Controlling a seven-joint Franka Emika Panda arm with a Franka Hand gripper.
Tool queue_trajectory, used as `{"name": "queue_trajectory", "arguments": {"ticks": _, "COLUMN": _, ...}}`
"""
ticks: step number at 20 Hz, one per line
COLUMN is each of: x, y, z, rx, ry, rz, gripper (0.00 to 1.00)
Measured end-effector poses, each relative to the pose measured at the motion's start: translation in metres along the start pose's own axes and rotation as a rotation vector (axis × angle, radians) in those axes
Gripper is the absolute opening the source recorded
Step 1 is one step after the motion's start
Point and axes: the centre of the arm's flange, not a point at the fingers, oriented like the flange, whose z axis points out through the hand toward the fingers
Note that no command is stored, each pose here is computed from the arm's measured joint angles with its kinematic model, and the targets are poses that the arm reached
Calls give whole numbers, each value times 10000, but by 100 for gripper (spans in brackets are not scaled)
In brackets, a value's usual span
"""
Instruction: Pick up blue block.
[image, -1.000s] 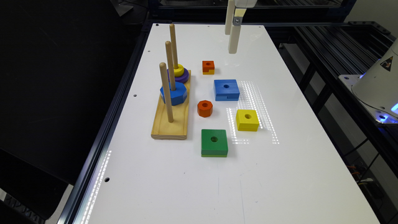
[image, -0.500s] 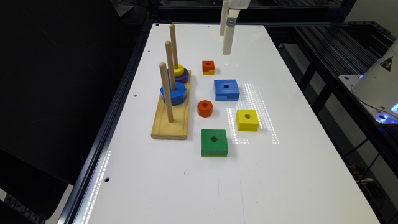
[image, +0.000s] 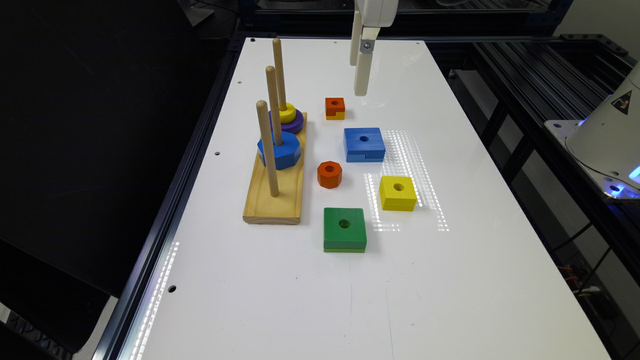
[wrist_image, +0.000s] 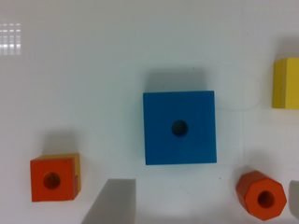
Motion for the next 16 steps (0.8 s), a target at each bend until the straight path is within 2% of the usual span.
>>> {"name": "queue_trajectory", "arguments": {"ticks": 2, "x": -44, "y": 50, "z": 19, "rx": -83, "ry": -20, "rz": 11, "gripper": 100}}
{"name": "queue_trajectory", "arguments": {"ticks": 7, "x": -149, "y": 147, "z": -5, "rx": -199, "ry": 70, "rz": 7, "gripper": 100}}
{"name": "queue_trajectory", "arguments": {"ticks": 11, "x": -177, "y": 171, "z": -22, "rx": -218, "ry": 118, "rz": 3, "gripper": 100}}
{"name": "queue_trajectory", "arguments": {"ticks": 12, "x": -179, "y": 172, "z": -18, "rx": -223, "ry": 111, "rz": 2, "gripper": 100}}
{"name": "queue_trajectory", "arguments": {"ticks": 13, "x": -189, "y": 181, "z": 13, "rx": -246, "ry": 74, "rz": 1, "gripper": 100}}
{"name": "queue_trajectory", "arguments": {"ticks": 14, "x": -203, "y": 195, "z": 72, "rx": -241, "ry": 49, "rz": -1, "gripper": 100}}
{"name": "queue_trajectory", "arguments": {"ticks": 16, "x": -223, "y": 216, "z": 197, "rx": -180, "ry": 32, "rz": -1, "gripper": 100}}
